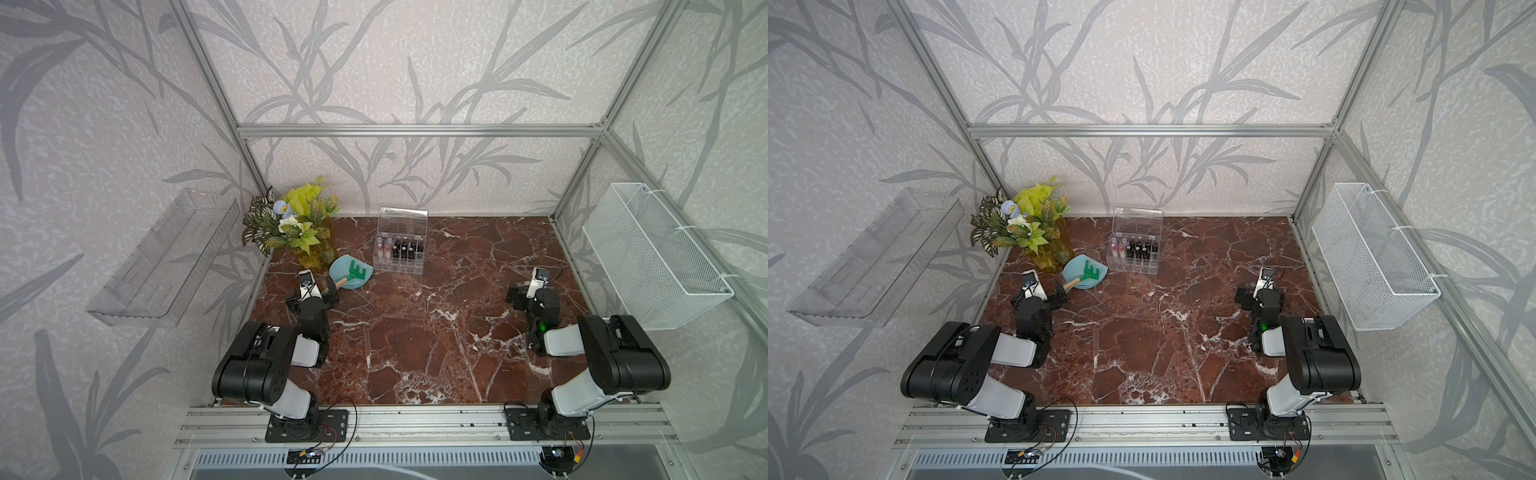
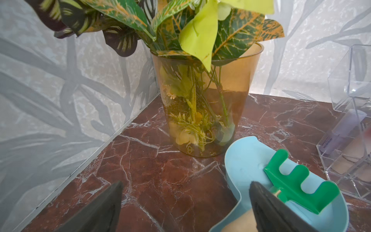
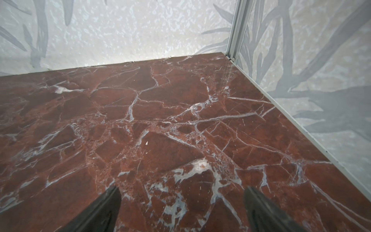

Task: Arrange the lipsticks in the organizer
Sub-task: Reset both arms

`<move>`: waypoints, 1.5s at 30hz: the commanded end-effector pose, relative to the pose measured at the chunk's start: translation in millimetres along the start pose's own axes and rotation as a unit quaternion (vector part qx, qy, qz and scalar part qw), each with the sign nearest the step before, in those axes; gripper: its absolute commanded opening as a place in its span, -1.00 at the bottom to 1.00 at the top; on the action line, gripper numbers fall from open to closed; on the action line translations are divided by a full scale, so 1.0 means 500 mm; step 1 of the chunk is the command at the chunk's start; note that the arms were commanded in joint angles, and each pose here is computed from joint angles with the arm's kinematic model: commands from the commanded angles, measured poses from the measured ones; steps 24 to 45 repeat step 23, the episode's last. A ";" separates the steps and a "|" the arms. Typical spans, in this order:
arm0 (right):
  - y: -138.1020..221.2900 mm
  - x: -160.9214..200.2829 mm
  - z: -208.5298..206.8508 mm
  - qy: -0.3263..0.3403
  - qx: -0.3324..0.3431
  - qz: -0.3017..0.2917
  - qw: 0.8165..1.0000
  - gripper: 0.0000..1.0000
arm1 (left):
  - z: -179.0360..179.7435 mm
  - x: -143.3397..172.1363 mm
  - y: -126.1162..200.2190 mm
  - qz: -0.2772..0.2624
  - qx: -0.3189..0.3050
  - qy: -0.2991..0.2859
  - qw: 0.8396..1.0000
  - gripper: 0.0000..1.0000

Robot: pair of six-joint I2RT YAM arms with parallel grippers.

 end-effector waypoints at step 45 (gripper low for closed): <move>0.017 -0.022 0.019 0.021 -0.073 -0.074 0.994 0.98 | -0.006 -0.021 -0.005 -0.022 0.011 0.009 1.000 1.00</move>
Point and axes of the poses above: each gripper's point midway between its finger pads, its own y axis back along the fingers, its own z axis along the line the jaws close on, x = y × z, the point moved 10 cm from there along y, back along the fingers, and after that the axes turned 10 degrees about y, right-handed, at the moved point
